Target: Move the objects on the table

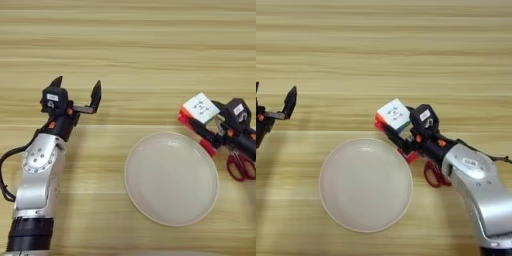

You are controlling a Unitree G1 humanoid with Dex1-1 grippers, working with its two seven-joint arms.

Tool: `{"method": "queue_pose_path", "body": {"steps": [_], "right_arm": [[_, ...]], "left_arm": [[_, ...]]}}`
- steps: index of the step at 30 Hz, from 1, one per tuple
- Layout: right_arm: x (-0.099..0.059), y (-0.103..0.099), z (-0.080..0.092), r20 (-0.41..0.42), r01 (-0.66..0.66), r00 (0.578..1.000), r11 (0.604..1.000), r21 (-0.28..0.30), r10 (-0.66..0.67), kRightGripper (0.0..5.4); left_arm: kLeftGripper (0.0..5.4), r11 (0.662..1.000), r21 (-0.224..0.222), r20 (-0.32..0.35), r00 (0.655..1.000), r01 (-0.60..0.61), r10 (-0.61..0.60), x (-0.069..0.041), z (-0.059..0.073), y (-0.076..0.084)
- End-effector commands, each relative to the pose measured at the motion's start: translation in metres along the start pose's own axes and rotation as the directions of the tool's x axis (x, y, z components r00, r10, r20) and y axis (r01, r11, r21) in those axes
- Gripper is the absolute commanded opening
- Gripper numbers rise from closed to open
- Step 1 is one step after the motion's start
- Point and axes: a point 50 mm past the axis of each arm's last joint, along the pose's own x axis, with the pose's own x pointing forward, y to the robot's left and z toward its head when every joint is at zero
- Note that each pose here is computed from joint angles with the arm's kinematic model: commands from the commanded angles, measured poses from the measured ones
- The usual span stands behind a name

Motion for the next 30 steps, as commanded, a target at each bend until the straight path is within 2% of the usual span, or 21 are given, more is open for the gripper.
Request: {"method": "queue_pose_path", "body": {"steps": [1, 7, 13, 23, 30], "right_arm": [[-0.007, 0.019, -0.001, -0.01, -0.146, 0.989, 0.989, -0.02, 0.146, 3.31], [-0.012, 0.035, -0.01, -0.06, -0.269, 0.962, 0.963, -0.007, 0.268, 3.31], [-0.01, 0.042, -0.02, -0.108, -0.326, 0.939, 0.945, 0.014, 0.325, 3.31], [-0.005, 0.049, -0.045, -0.177, -0.37, 0.911, 0.928, 0.045, 0.372, 3.31], [-0.006, 0.052, -0.052, -0.202, -0.392, 0.897, 0.919, 0.048, 0.393, 3.31]], "left_arm": [[5.4, 1.0, 0.014, -0.01, 1.0, 0.01, -0.01, 0.0, 0.0, -0.001], [5.4, 0.999, 0.029, -0.008, 1.0, 0.016, -0.016, -0.001, 0.001, -0.002], [5.4, 0.999, 0.028, -0.007, 1.0, 0.017, -0.017, -0.002, 0.001, -0.002], [5.4, 1.0, 0.025, 0.0, 1.0, 0.018, -0.018, -0.002, 0.003, -0.004], [5.4, 1.0, 0.02, 0.002, 1.0, 0.018, -0.018, -0.002, 0.004, -0.003]]}}
